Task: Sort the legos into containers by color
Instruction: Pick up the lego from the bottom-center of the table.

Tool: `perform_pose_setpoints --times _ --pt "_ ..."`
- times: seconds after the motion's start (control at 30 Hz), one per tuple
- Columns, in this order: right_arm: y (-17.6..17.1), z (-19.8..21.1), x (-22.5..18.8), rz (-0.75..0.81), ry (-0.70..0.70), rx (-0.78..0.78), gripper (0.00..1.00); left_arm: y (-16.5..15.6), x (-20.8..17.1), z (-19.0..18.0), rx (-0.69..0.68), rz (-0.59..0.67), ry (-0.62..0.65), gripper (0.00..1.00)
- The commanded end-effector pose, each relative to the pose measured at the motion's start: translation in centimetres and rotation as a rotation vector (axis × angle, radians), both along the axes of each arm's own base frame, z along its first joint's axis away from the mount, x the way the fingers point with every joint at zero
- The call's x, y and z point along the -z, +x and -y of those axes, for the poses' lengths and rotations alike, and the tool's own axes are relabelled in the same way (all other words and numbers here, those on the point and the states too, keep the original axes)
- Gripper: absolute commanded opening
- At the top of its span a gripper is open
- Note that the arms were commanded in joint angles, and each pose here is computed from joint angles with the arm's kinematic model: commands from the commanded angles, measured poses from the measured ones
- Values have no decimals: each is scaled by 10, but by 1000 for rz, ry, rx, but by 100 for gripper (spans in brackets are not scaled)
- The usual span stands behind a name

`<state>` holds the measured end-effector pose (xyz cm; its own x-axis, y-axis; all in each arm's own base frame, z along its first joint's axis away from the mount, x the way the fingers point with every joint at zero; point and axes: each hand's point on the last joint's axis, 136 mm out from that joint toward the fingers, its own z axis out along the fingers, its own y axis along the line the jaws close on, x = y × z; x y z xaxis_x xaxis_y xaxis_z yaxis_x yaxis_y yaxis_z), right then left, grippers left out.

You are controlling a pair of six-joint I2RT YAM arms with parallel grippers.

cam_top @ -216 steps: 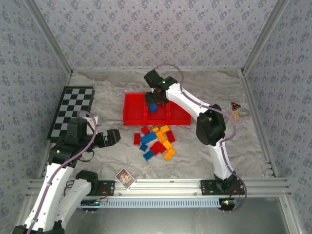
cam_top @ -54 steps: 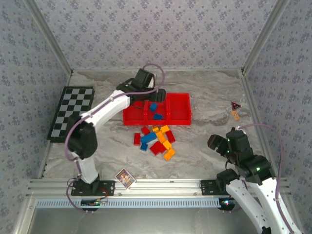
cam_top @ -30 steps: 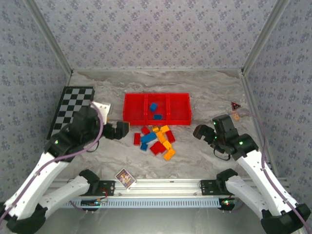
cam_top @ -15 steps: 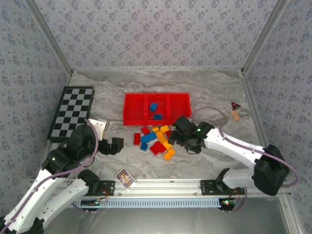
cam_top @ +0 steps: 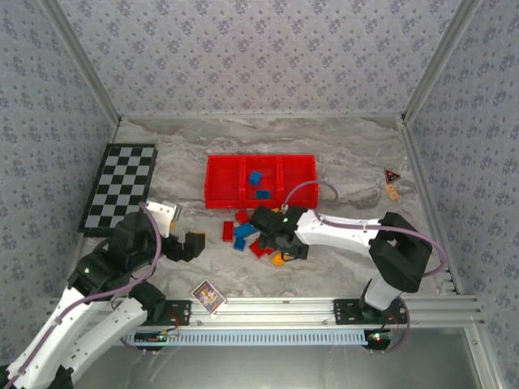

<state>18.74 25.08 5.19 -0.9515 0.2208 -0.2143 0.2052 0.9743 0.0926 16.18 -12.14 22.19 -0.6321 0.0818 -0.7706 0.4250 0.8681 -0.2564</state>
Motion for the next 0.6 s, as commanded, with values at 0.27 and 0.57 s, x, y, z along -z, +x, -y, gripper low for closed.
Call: perform_pose_setpoints --times 0.27,0.57 --pt "-10 11 7 3 -81 24 85 0 -6 4 28 32 -10 100" --pt "-18 14 18 -11 -112 -11 77 2 -1 4 24 14 6 100"
